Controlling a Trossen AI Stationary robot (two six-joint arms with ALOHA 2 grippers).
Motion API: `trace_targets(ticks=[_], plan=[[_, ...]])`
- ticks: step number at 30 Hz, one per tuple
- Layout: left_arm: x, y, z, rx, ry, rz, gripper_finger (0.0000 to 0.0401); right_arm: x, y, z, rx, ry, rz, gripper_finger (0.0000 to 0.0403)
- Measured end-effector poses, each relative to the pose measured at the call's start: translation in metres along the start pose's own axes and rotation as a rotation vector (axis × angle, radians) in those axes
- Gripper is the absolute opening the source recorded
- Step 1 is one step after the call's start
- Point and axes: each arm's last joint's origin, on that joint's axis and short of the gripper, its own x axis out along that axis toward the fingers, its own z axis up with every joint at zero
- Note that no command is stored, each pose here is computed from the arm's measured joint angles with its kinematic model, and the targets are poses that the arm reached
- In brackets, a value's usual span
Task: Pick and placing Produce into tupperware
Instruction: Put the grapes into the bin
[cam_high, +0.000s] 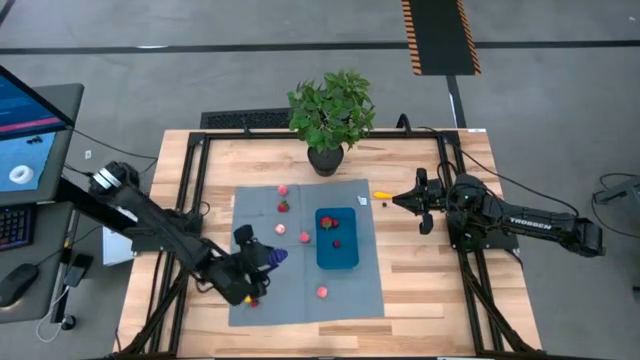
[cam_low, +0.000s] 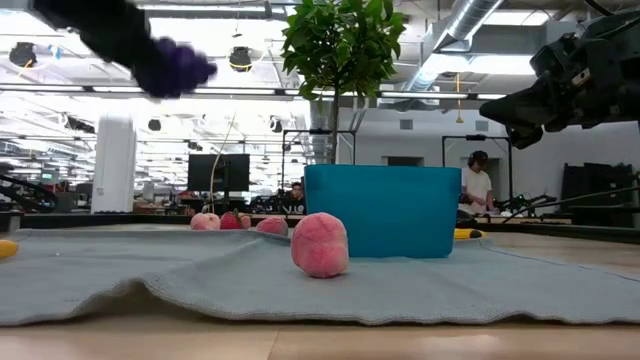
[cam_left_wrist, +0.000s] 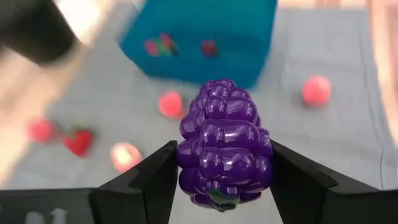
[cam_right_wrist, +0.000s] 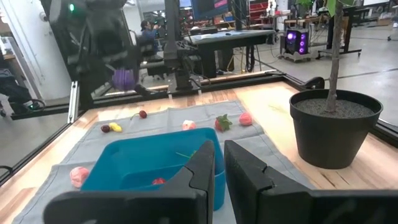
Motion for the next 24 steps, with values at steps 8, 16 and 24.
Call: trace_targets(ticks=[8, 16, 24], plan=[[-0.052, 0.031, 0.008, -0.025, -0.243, 0.096, 0.0211, 0.000, 0.000, 0.000, 0.000, 0.000, 0.000, 0.0060], [-0.087, 0.078, -0.003, -0.125, -0.349, 0.217, 0.0214, 0.000, 0.000, 0.000, 0.008, 0.004, 0.000, 0.0060], [-0.099, 0.108, -0.007, -0.187, -0.422, 0.296, 0.0214, 0.000, 0.000, 0.000, 0.007, 0.001, 0.000, 0.0060]])
